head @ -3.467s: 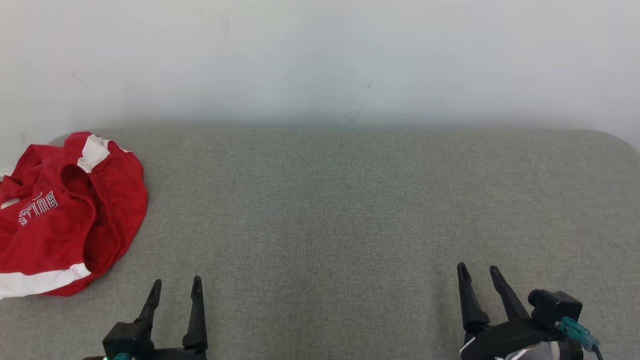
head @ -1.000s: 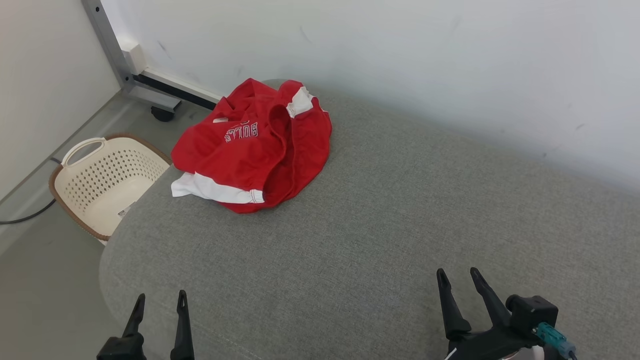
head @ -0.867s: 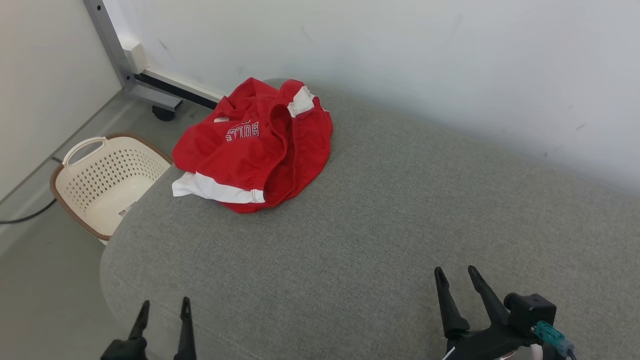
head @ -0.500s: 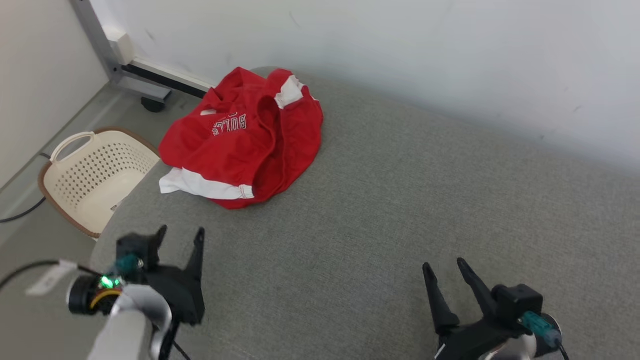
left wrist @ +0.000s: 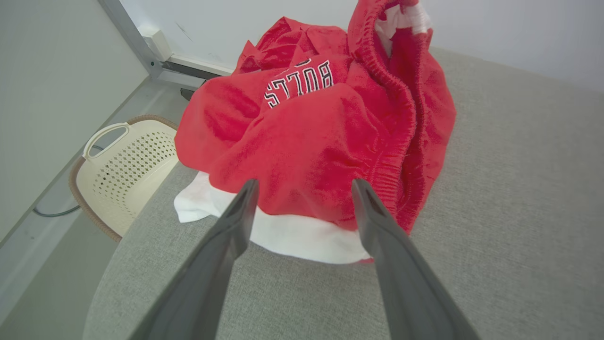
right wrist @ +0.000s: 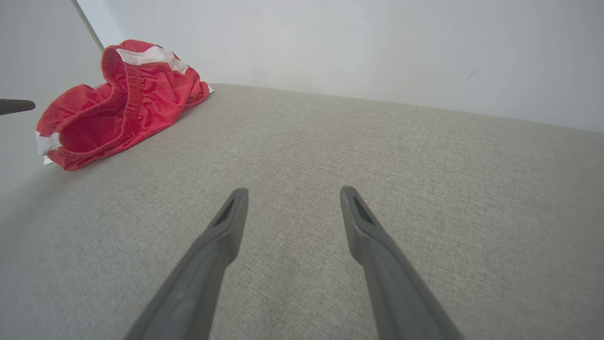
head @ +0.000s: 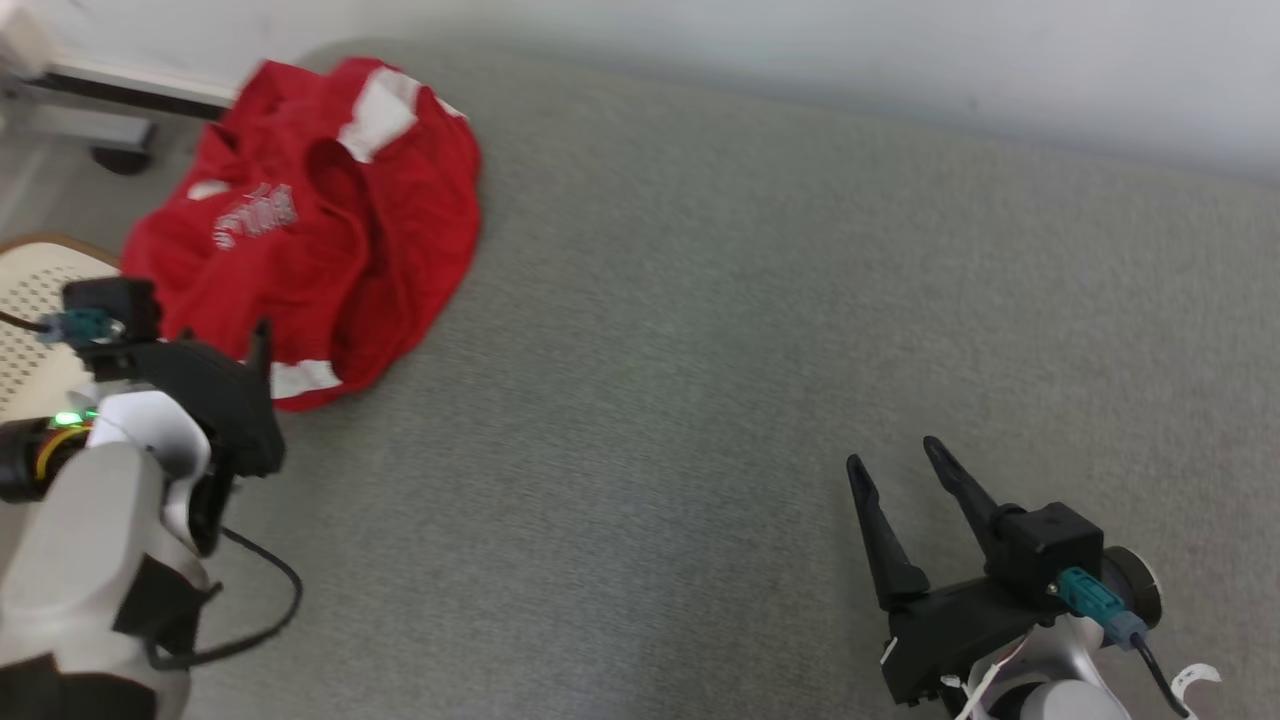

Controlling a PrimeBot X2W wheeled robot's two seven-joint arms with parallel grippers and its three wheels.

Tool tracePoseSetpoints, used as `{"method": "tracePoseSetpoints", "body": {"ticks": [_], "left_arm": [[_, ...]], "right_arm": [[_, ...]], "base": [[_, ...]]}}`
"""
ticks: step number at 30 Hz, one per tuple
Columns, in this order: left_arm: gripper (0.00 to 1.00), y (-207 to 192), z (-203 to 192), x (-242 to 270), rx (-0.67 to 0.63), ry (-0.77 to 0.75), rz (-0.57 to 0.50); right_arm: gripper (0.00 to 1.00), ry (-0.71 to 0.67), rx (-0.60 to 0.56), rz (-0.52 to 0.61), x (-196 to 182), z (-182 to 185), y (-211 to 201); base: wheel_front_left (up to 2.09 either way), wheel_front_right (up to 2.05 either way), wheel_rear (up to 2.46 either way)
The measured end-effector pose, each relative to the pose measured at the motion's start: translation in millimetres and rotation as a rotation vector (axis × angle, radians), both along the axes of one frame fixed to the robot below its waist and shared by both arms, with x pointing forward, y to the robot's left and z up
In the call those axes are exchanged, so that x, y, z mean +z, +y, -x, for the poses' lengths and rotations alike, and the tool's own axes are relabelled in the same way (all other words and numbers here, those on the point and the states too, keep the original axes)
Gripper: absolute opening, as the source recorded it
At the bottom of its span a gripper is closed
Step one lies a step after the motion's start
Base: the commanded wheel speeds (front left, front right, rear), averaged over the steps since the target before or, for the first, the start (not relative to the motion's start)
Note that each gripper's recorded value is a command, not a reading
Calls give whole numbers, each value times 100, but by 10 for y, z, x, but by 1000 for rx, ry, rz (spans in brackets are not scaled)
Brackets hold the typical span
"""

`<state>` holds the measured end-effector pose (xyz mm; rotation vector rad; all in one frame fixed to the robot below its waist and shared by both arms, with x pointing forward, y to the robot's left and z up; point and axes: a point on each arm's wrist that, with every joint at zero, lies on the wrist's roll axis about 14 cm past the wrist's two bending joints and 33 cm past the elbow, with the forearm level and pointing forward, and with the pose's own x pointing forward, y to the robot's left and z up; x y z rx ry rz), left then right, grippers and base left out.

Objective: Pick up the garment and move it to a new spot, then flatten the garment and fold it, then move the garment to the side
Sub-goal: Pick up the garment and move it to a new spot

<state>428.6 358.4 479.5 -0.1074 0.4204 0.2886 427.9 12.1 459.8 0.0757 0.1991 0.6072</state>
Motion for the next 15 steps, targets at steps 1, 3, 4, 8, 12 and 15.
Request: {"method": "tracePoseSetpoints", "body": {"ticks": [1,3,4,8,12,15], "left_arm": [[100,22,-46,-67,11,26,-1],[100,63,-144,-177,26,72,-10],[100,74,-193,-232,37,91,-19],[79,65,-300,-543,70,180,-22],[0,24,-380,-759,71,238,-40],[0,-33,-429,-803,58,251,-50]], "right_arm": [[100,10,-15,3,-36,-17,-57],[100,34,-46,19,-139,-45,-177],[100,47,-60,21,-187,-48,-232],[100,86,-104,29,-349,-93,-394],[100,128,-135,28,-503,-85,-506],[100,146,-141,22,-555,-53,-526]], "base": [[0,0,0],[0,0,0],[0,0,0],[0,0,0],[0,0,0],[0,0,0]]}}
